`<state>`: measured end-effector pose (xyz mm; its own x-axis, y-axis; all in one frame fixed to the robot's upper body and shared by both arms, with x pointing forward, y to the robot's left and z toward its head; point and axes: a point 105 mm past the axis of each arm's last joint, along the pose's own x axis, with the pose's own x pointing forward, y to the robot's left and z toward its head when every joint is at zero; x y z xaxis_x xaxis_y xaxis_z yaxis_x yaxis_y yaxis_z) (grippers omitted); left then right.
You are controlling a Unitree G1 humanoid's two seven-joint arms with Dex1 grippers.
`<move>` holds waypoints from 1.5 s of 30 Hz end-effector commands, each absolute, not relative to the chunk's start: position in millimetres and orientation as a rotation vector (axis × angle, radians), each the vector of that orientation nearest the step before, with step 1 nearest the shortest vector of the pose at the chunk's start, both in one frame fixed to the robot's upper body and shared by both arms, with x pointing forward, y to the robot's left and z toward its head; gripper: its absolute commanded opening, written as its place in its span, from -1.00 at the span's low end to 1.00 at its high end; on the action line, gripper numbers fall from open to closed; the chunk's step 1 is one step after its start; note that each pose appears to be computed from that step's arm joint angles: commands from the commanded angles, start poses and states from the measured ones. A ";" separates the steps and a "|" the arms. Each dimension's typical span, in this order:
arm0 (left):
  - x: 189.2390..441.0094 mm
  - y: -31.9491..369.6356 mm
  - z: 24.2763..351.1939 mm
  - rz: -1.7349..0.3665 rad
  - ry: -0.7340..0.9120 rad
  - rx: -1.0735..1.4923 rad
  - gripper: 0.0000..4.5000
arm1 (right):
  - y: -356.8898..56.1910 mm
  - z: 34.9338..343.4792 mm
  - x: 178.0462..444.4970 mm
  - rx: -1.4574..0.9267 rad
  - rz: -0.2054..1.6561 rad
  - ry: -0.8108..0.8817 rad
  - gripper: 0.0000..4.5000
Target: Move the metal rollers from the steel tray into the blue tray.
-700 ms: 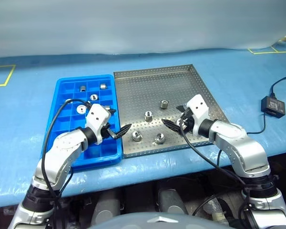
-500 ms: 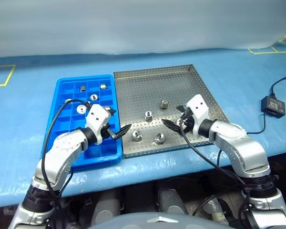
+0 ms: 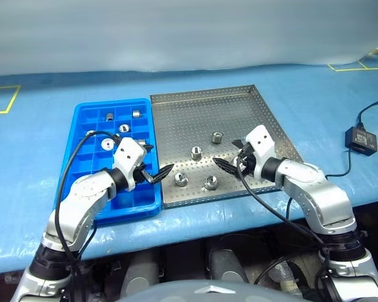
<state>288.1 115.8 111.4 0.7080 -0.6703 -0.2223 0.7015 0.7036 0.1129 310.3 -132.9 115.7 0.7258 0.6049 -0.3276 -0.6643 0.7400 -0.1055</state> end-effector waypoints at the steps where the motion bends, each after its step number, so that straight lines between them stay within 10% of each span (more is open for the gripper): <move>1: 286.9 112.9 125.7 -0.781 0.114 0.225 1.00 | -129.2 127.6 309.4 -0.235 0.715 0.224 0.99; 45: 305.9 88.5 101.7 -1.178 0.344 0.582 1.00 | -111.5 121.5 265.5 -0.246 0.718 0.166 0.99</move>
<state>303.6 93.8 95.0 0.3689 -0.7519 -0.5464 0.9295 0.3019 0.2121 266.3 -112.6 108.0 0.7243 0.6275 -0.2857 -0.6782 0.7230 -0.1315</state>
